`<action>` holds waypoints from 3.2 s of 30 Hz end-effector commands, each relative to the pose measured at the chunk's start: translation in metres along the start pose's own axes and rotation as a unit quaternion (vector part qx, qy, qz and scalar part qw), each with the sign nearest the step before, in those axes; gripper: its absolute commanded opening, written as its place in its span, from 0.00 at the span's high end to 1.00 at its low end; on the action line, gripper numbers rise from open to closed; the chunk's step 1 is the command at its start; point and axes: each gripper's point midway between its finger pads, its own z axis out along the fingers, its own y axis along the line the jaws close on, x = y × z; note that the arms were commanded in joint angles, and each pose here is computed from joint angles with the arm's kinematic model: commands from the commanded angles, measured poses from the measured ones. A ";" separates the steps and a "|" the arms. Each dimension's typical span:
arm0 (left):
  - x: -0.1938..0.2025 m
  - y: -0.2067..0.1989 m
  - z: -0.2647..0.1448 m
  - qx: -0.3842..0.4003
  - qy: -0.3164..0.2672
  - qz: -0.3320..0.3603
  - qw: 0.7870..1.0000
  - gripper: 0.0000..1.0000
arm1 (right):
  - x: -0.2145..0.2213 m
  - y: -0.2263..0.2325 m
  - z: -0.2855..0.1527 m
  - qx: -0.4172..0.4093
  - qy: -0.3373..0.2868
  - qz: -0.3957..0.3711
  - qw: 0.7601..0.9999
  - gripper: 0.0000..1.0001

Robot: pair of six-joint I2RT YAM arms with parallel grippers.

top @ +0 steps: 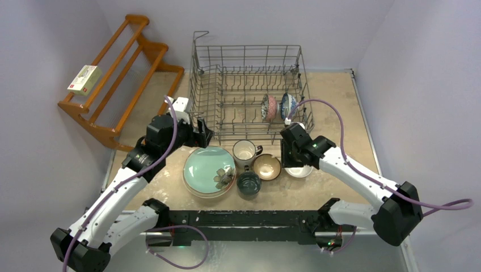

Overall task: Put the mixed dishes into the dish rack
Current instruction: Pick up the bowl from the center of the board.

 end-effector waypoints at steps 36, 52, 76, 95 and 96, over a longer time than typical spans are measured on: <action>-0.001 -0.011 -0.004 0.011 -0.006 0.014 1.000 0.14 | 0.038 -0.022 0.037 0.123 0.055 -0.002 0.991 0.74; -0.004 -0.012 -0.006 0.014 -0.011 0.013 1.000 0.14 | 0.038 -0.025 0.026 0.167 0.034 -0.006 0.985 1.00; -0.002 -0.015 -0.004 0.022 -0.006 0.008 1.000 0.14 | 0.005 0.006 -0.035 0.072 -0.063 0.020 0.995 1.00; -0.045 -0.060 -0.028 0.094 0.040 0.009 0.995 0.14 | -0.038 0.130 -0.112 -0.134 -0.158 -0.218 0.954 1.00; -0.047 -0.061 -0.030 0.095 0.043 0.013 0.994 0.14 | -0.037 0.140 -0.114 -0.145 -0.163 -0.235 0.947 1.00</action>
